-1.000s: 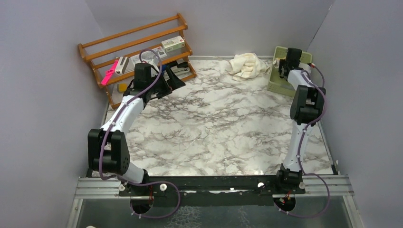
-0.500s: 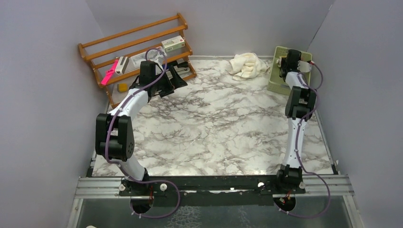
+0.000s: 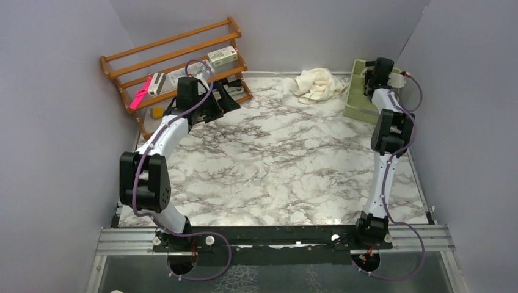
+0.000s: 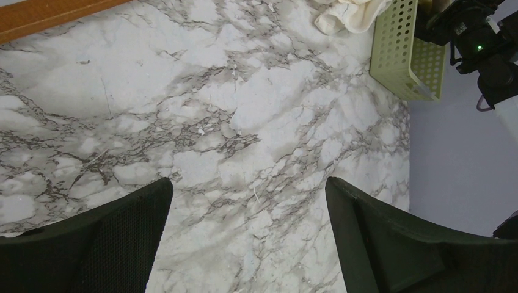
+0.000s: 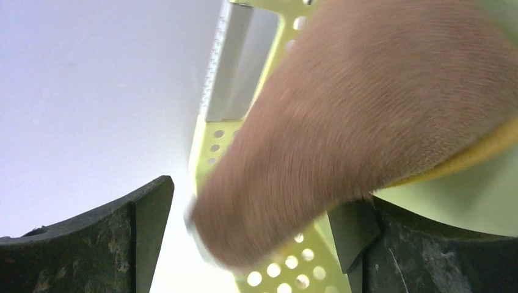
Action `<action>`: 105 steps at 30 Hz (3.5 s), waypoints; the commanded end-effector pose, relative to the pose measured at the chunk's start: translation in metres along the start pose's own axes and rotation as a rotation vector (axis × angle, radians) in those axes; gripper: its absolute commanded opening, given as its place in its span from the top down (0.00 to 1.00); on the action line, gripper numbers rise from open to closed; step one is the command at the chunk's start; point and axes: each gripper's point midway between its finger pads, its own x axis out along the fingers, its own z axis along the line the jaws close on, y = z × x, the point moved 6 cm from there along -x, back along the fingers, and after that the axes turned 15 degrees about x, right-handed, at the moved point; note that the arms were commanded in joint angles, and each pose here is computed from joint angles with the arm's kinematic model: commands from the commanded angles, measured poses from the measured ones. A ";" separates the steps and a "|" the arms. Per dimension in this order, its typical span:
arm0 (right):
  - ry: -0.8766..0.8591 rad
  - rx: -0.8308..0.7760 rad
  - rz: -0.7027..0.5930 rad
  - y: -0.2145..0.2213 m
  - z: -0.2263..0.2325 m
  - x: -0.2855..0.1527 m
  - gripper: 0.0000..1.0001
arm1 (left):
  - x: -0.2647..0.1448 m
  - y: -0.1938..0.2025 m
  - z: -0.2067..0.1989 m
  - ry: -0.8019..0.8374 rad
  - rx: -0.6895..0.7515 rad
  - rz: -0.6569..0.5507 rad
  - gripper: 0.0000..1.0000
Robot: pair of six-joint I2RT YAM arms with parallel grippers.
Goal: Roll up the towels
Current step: Place the towel in the bin, then place the towel at the corner of the board, then flatten out the towel at the center of the board.
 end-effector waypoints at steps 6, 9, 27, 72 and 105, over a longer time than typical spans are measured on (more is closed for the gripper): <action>-0.075 -0.004 0.027 -0.012 0.050 -0.037 0.06 | -0.035 0.003 -0.023 0.050 0.058 -0.014 0.01; -0.084 -0.014 0.052 -0.011 0.055 -0.045 0.06 | -0.040 0.005 -0.025 0.054 0.058 -0.016 0.01; -0.406 -0.598 0.277 0.069 0.073 -0.186 0.09 | -0.063 0.007 -0.038 0.073 0.089 -0.053 0.01; -0.929 -1.253 0.580 0.136 0.116 -0.416 0.99 | -0.134 0.012 -0.061 0.034 0.207 -0.131 0.01; -0.429 -0.897 0.828 0.036 -0.028 -0.421 0.99 | -0.119 0.078 -0.038 0.089 0.164 -0.029 0.01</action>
